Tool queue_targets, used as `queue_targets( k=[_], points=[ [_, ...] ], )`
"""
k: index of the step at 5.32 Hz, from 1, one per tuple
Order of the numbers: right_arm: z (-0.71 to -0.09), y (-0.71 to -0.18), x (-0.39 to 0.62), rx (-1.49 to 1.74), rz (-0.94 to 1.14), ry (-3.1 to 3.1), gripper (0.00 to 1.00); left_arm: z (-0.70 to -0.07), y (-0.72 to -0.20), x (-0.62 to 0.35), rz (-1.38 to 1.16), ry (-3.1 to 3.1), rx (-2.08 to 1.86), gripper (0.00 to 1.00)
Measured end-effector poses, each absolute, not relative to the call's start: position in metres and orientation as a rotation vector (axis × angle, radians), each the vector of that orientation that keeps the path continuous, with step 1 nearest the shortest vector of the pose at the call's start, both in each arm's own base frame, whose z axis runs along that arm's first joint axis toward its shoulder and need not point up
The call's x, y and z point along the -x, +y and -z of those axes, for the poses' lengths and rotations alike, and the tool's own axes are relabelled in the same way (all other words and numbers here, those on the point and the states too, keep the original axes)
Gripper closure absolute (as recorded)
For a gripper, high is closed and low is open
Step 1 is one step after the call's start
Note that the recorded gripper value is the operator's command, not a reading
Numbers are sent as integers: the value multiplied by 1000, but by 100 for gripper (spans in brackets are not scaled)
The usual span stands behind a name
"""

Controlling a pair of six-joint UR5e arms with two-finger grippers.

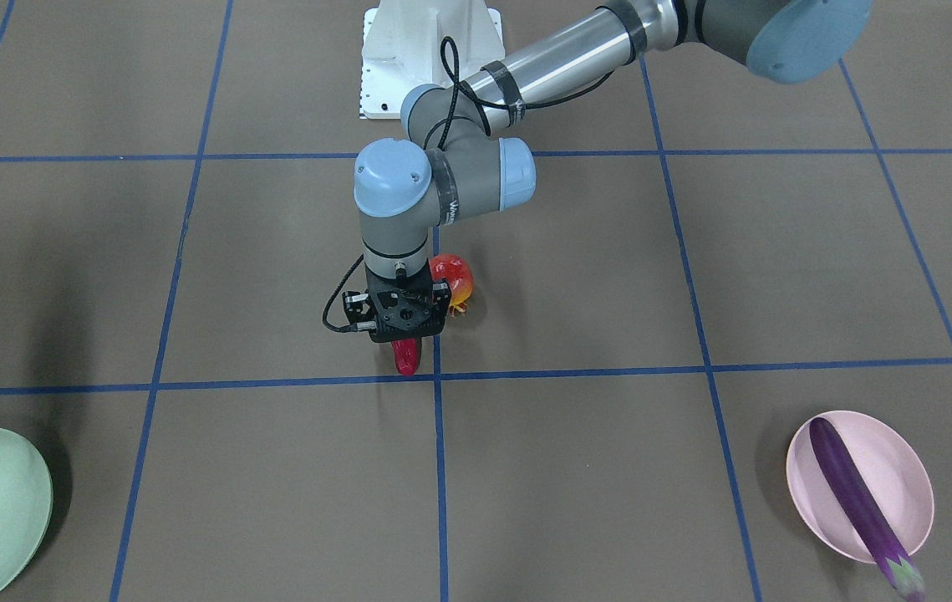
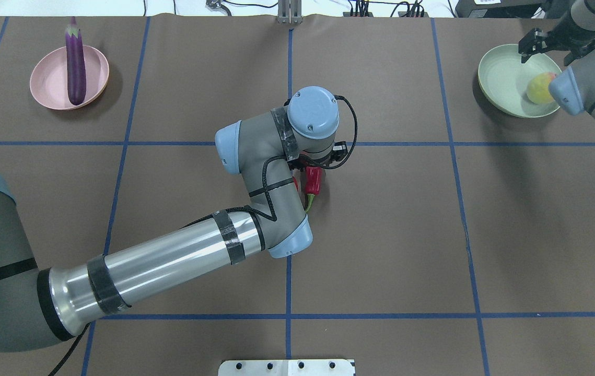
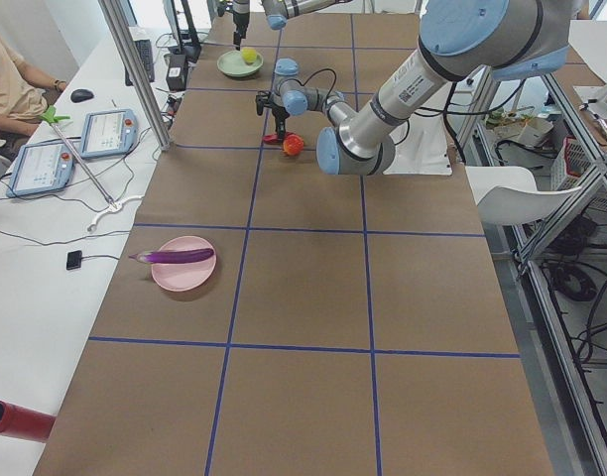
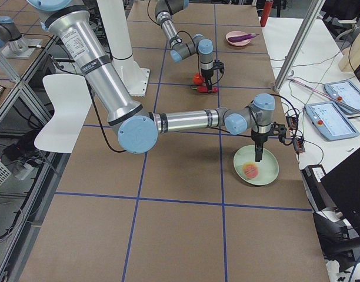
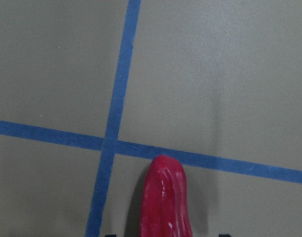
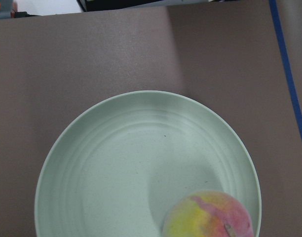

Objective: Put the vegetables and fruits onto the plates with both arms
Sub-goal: 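Grasp and lift red chili with left gripper while right gripper releases peach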

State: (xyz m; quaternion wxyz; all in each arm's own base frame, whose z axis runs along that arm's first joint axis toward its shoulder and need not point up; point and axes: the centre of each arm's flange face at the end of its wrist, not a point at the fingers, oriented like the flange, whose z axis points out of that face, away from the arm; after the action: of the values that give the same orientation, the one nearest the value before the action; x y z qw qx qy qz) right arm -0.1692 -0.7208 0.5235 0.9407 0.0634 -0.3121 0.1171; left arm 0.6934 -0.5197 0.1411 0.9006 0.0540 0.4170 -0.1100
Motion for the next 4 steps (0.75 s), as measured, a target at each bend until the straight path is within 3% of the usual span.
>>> queue_targets(
  k=[2,4],
  points=[
    [-495,-718,166,-137,-229,-698,0,-115,-523,-683,239,892,-156,100],
    [-433,-688,204,-122,-180,-802,0,-66,-564,-619,293,974,-211,100]
  ],
)
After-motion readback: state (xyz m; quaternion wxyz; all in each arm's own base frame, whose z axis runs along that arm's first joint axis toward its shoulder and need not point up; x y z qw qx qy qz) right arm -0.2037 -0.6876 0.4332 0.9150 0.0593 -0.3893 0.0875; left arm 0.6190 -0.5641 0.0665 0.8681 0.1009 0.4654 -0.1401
